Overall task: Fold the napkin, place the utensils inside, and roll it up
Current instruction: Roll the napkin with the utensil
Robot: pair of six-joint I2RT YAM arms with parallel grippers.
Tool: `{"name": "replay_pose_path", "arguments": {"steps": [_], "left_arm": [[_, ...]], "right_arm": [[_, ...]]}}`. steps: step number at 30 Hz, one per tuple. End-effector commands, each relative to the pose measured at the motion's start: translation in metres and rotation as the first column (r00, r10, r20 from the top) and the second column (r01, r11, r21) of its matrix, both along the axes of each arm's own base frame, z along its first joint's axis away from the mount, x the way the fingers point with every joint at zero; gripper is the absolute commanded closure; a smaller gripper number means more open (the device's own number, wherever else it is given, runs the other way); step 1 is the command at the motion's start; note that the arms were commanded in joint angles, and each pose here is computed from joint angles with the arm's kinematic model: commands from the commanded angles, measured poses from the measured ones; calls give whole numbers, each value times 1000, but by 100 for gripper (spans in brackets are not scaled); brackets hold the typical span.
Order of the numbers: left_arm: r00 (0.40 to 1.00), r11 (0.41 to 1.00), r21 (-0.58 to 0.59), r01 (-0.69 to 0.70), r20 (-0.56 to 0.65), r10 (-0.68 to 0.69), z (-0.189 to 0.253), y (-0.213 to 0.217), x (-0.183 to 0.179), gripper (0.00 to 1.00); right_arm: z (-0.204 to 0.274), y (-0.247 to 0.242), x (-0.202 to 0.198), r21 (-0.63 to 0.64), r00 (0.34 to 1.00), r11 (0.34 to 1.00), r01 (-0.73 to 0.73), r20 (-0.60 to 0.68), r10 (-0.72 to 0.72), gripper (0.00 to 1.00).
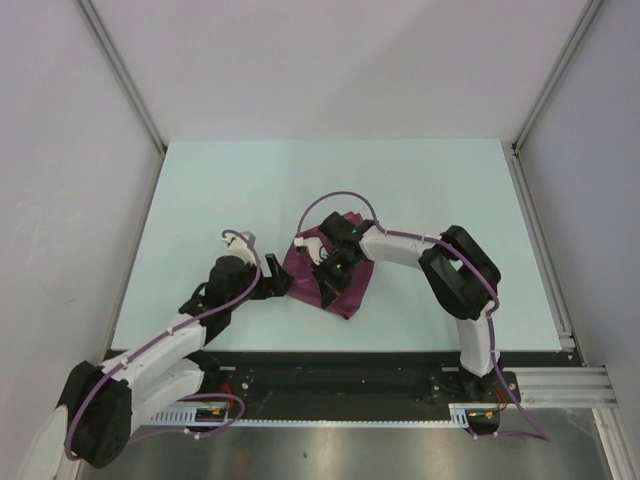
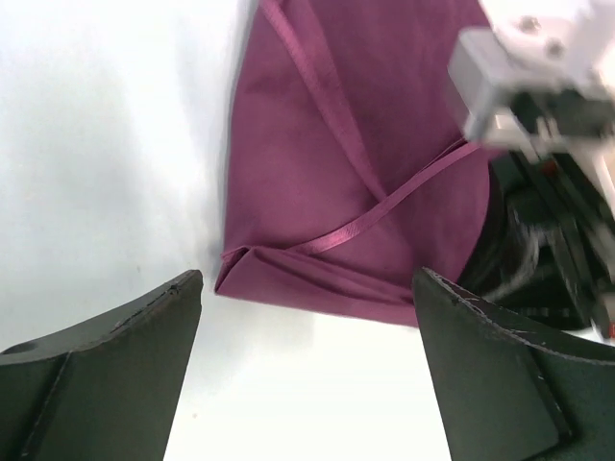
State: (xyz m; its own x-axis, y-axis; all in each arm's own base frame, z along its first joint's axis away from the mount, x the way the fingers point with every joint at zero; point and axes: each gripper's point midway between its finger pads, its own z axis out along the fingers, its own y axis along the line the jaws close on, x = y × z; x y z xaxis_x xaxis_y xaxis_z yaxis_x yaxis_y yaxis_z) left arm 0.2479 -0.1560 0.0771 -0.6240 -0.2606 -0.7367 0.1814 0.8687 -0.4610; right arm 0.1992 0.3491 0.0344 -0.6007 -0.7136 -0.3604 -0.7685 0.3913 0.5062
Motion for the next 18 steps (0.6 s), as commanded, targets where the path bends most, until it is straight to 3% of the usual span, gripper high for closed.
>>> {"name": "replay_pose_path", "arguments": {"steps": [1, 7, 18], "left_arm": [[1000, 1000, 30, 9, -26, -9, -13, 4, -4, 5], [999, 999, 21, 35, -37, -34, -16, -2, -1, 8], [996, 998, 12, 56, -69, -55, -31, -8, 3, 14]], "right_arm": [[1, -1, -2, 67, 978, 997, 25, -206, -11, 100], [-11, -8, 8, 99, 952, 993, 69, -303, -36, 100], [-20, -14, 17, 119, 928, 988, 97, -370, -47, 100]]}}
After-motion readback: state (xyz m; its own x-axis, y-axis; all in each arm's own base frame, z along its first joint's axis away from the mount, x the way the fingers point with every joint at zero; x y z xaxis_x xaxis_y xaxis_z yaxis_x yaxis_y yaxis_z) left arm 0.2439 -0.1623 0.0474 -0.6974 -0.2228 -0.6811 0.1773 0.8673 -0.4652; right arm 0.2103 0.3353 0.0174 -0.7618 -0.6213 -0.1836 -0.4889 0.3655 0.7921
